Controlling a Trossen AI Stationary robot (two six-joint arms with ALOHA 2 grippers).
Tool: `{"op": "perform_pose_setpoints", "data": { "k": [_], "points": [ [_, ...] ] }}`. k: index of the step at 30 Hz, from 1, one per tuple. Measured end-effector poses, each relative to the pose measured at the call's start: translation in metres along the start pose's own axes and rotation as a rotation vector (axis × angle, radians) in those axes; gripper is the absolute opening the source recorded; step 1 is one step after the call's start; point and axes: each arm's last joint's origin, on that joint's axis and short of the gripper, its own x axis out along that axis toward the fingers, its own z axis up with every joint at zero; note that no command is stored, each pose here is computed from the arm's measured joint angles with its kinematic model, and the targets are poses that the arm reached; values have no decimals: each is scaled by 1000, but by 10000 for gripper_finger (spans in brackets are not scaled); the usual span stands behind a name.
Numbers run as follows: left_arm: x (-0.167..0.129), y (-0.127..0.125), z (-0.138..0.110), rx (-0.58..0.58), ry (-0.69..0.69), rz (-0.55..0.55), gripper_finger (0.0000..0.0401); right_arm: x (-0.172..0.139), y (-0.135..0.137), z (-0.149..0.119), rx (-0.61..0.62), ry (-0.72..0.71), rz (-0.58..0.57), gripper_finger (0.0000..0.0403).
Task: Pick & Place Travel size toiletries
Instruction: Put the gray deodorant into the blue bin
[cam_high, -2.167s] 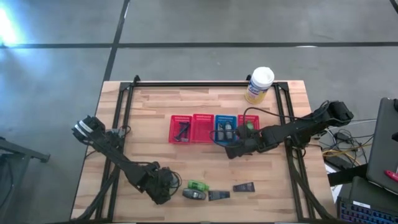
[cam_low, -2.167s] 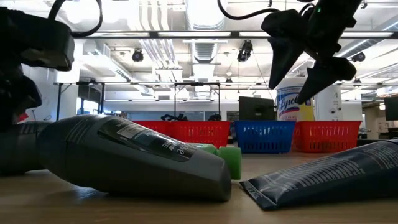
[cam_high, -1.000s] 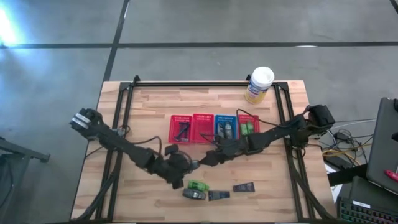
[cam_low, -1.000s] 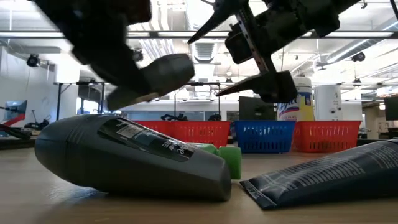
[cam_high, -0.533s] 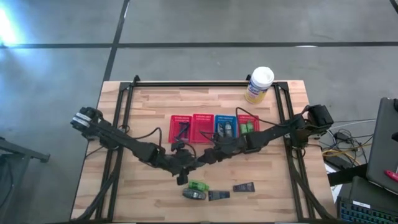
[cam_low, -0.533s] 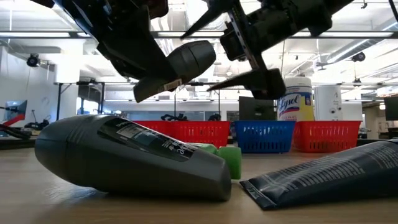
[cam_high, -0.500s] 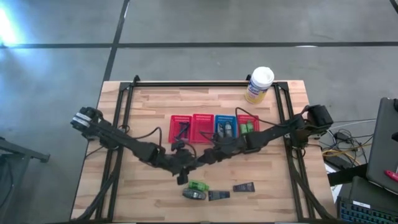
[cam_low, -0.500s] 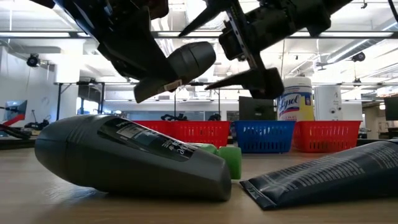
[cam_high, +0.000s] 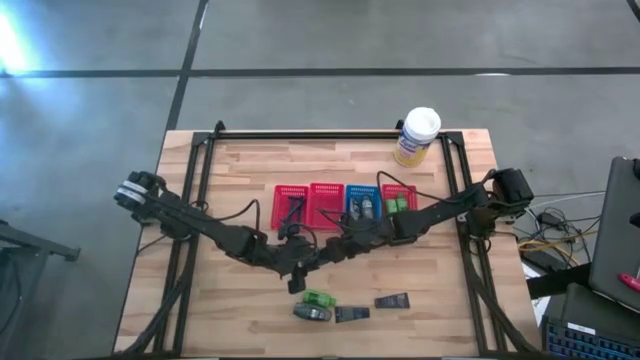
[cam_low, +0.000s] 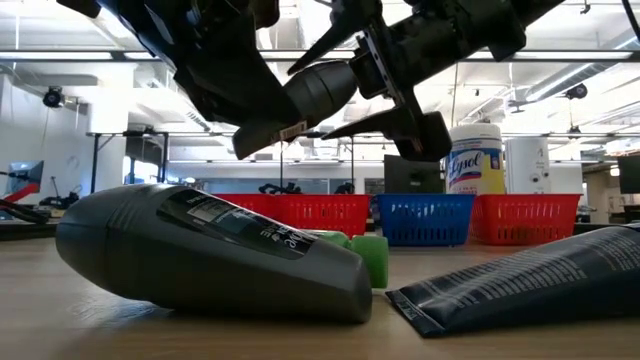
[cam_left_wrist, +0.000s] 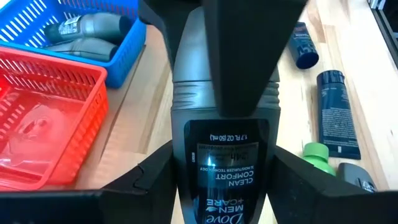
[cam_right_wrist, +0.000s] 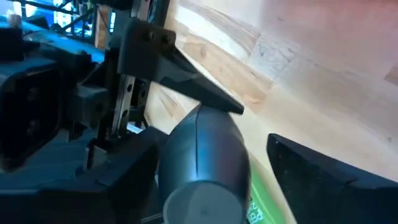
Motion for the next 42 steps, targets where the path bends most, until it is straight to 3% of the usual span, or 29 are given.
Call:
{"op": "perform_pose_setpoints", "data": {
  "k": [8, 14, 16, 21, 23, 28, 34, 42],
  "points": [
    [1, 2, 1, 10, 1, 6, 200, 0, 0, 1, 10, 37, 10, 197],
    [1, 2, 0, 15, 6, 9, 201, 0, 0, 2, -1, 31, 7, 193],
    [1, 3, -1, -3, 12, 15, 227, 0, 0, 2, -13, 29, 7, 193],
    [-9, 0, -6, -42, 73, 21, 356, -8, -3, 2, -49, 9, -68, 193],
    [-19, 0, -6, -38, 96, 27, 385, -18, 0, 4, -72, -24, -109, 193],
    [-49, 4, -1, -78, 74, 87, 361, -60, 12, 3, -153, -195, -227, 193],
    [-73, 14, -1, -36, 76, 198, 349, -113, 15, -16, -232, -495, -506, 193],
    [-70, 25, -6, 8, 136, 254, 348, -86, -12, -17, -257, -618, -694, 193]
  ]
}}
